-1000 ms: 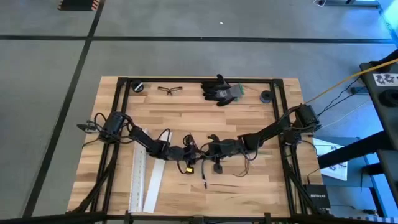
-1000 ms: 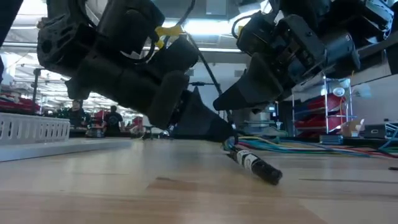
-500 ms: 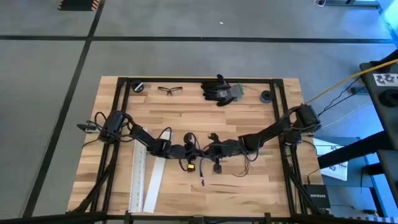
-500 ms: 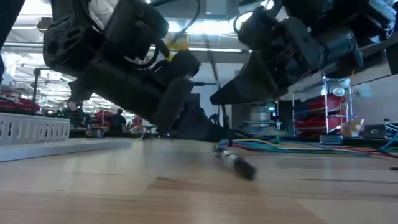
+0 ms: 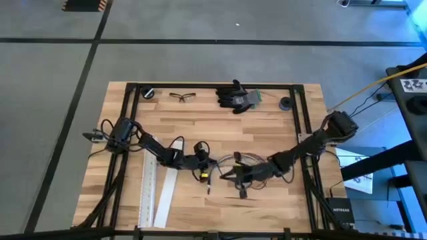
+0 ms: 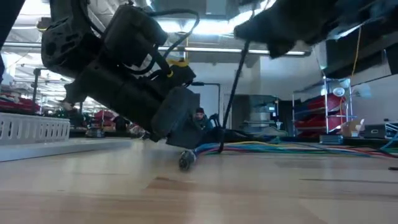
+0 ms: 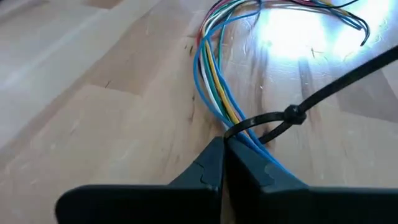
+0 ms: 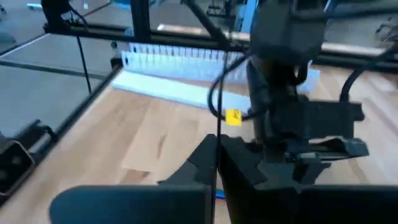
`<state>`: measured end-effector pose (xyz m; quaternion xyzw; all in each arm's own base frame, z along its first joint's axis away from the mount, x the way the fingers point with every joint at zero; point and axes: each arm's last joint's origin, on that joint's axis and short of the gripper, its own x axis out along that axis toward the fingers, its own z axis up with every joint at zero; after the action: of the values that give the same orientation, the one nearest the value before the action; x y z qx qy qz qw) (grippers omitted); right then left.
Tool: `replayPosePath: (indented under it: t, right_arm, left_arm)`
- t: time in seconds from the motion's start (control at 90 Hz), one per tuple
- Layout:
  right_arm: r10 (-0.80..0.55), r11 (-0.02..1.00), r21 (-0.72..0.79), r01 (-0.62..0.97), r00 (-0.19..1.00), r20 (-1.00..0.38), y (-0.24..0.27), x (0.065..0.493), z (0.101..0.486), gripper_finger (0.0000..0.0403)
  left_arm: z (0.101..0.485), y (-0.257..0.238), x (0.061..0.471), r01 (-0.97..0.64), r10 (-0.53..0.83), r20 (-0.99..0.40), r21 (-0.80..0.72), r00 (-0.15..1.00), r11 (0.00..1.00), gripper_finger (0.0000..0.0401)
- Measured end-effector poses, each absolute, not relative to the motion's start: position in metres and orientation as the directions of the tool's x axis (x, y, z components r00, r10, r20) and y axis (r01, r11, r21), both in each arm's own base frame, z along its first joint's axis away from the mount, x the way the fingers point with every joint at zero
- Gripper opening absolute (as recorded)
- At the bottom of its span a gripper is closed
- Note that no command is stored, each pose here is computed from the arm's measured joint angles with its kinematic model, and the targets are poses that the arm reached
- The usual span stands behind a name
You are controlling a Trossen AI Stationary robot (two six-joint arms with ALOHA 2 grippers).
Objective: Ziptie cables
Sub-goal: Wrap the black zip tie around the cable wires to form a loop
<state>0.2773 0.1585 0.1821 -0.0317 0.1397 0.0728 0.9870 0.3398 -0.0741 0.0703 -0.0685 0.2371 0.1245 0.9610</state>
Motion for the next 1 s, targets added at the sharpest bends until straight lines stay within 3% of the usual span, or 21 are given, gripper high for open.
replayPosePath:
  t: [0.3,0.556,0.644,0.778,0.889,1.0]
  right_arm:
    - [0.09,0.993,-0.054,-0.103,0.975,-0.205,0.189,0.244,0.211,0.0]
    - [-0.219,0.942,-0.313,0.124,0.932,-0.29,0.177,0.234,0.213,0.0012]
    - [-0.26,0.939,-0.302,0.167,0.917,-0.301,0.167,0.228,0.229,0.0037]
    - [-0.222,0.974,-0.134,0.182,0.881,-0.419,0.141,0.216,0.238,0.01]
    - [-0.189,0.981,-0.064,0.184,0.823,-0.535,0.124,0.212,0.216,0.0151]
    - [-0.163,0.984,-0.033,0.173,0.825,-0.541,0.113,0.215,0.184,0.0181]
  left_arm:
    - [0.069,-0.074,0.339,-0.285,0.213,-0.482,-0.079,0.85,0.955,0.0]
    - [0.069,-0.074,0.339,-0.269,0.214,-0.476,-0.048,0.853,0.962,0.0]
    - [0.069,-0.074,0.339,-0.269,0.215,-0.481,-0.045,0.85,0.962,0.0]
    - [0.07,-0.074,0.34,-0.267,0.212,-0.472,-0.052,0.856,0.962,0.0]
    - [0.07,-0.074,0.34,-0.263,0.21,-0.47,-0.05,0.857,0.963,0.0]
    - [0.07,-0.074,0.34,-0.262,0.209,-0.47,-0.049,0.858,0.964,0.0]
